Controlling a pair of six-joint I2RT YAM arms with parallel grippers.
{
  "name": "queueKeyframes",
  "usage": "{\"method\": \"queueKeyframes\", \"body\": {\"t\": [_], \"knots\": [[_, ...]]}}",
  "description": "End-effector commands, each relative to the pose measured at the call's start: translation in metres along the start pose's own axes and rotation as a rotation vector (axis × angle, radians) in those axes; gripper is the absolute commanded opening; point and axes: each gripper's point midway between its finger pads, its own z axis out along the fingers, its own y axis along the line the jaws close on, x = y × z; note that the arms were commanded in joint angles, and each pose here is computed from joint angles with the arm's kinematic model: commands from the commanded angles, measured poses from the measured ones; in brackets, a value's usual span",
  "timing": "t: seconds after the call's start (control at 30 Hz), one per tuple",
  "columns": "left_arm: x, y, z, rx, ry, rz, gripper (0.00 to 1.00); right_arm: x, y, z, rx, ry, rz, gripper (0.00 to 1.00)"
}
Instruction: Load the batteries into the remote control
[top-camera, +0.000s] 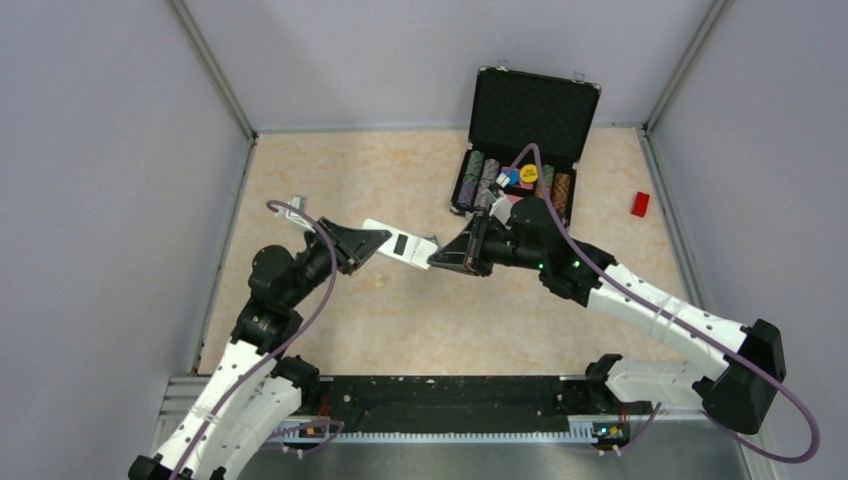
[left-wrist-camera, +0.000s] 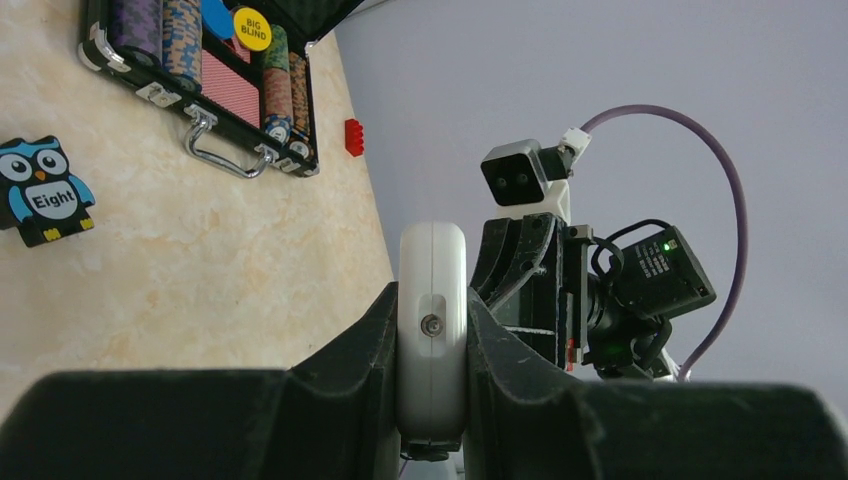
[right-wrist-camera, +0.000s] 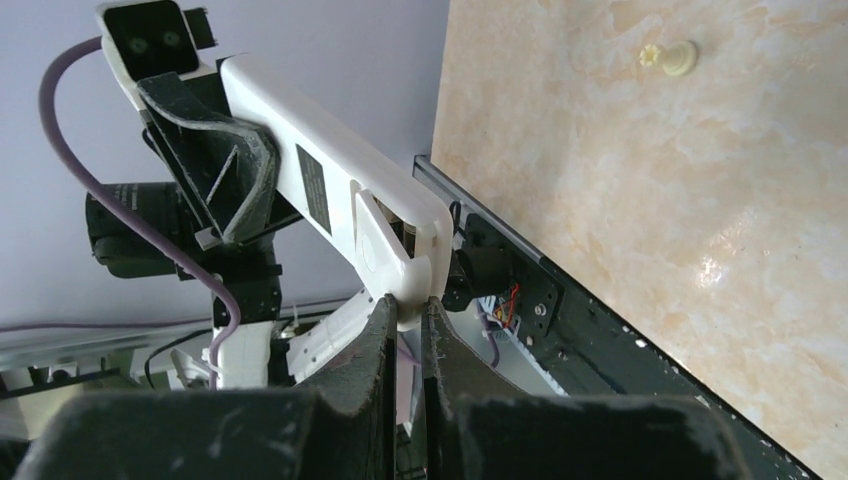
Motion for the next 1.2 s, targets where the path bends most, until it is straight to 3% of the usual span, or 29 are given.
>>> {"method": "queueKeyframes", "body": {"t": [0.0,0.43,0.73,1.0,1.17], "knots": [[0.019,-0.1,-0.027,0.326,0.16,0.12,0.0,0.007,-0.01,0.007,0.04,0.04,-0.023,0.0],[0.019,-0.089,-0.024,0.268,0.163,0.137,0.0,-0.002,0.013,0.0,-0.038,0.009,-0.045,0.0],[0.02,-0.082,-0.02,0.247,0.164,0.116,0.0,-0.002,0.016,0.001,-0.061,0.006,-0.037,0.15],[0.02,-0.076,-0.019,0.222,0.167,0.138,0.0,-0.003,0.015,0.003,-0.051,0.003,-0.032,0.18],[0.022,-0.073,-0.018,0.212,0.175,0.135,0.0,-0.005,0.013,0.005,-0.042,-0.005,-0.032,0.26]]}}
